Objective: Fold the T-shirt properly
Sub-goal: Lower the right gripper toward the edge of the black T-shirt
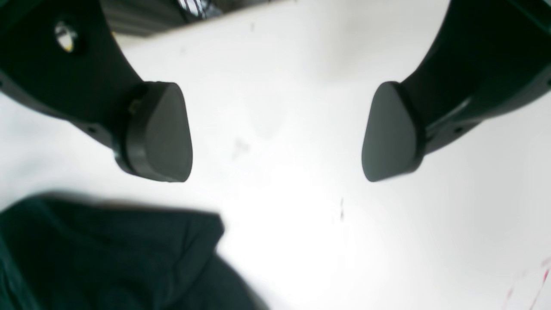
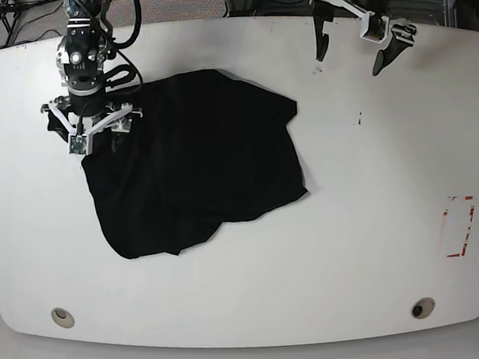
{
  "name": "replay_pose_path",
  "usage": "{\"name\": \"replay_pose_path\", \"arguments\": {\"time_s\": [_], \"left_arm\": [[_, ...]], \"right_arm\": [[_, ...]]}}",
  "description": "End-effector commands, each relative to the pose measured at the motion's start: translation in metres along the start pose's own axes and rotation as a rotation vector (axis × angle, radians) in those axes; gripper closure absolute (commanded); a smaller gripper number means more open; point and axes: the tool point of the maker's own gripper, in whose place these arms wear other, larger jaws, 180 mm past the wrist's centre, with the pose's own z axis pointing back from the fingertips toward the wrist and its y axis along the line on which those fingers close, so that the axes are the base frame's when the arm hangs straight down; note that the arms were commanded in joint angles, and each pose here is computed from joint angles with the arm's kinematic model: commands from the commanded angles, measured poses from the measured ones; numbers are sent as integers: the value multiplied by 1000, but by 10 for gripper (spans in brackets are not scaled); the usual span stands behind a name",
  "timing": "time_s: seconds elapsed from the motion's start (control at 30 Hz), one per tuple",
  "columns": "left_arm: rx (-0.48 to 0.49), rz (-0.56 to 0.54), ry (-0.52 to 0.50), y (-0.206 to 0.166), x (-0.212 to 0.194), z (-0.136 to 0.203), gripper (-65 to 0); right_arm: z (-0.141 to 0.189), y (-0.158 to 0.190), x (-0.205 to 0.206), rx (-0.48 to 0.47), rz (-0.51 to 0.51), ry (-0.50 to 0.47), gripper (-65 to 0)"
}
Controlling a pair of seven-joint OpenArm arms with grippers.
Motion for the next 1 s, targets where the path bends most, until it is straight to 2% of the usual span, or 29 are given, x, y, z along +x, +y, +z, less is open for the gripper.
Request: {"name": "replay_pose_path", "arguments": {"time_s": [0.0, 0.47, 0.97], "left_arm": [[-3, 0, -29, -1, 8, 3, -572], [4, -10, -49, 3, 13, -2, -572], [2, -11, -47, 2, 12, -2, -569]], "right_arm": [[-7, 3, 22, 20, 14, -60, -484], [-69, -23, 55, 8, 35, -61, -484], [-136, -45, 75, 4, -4, -43, -484]]}}
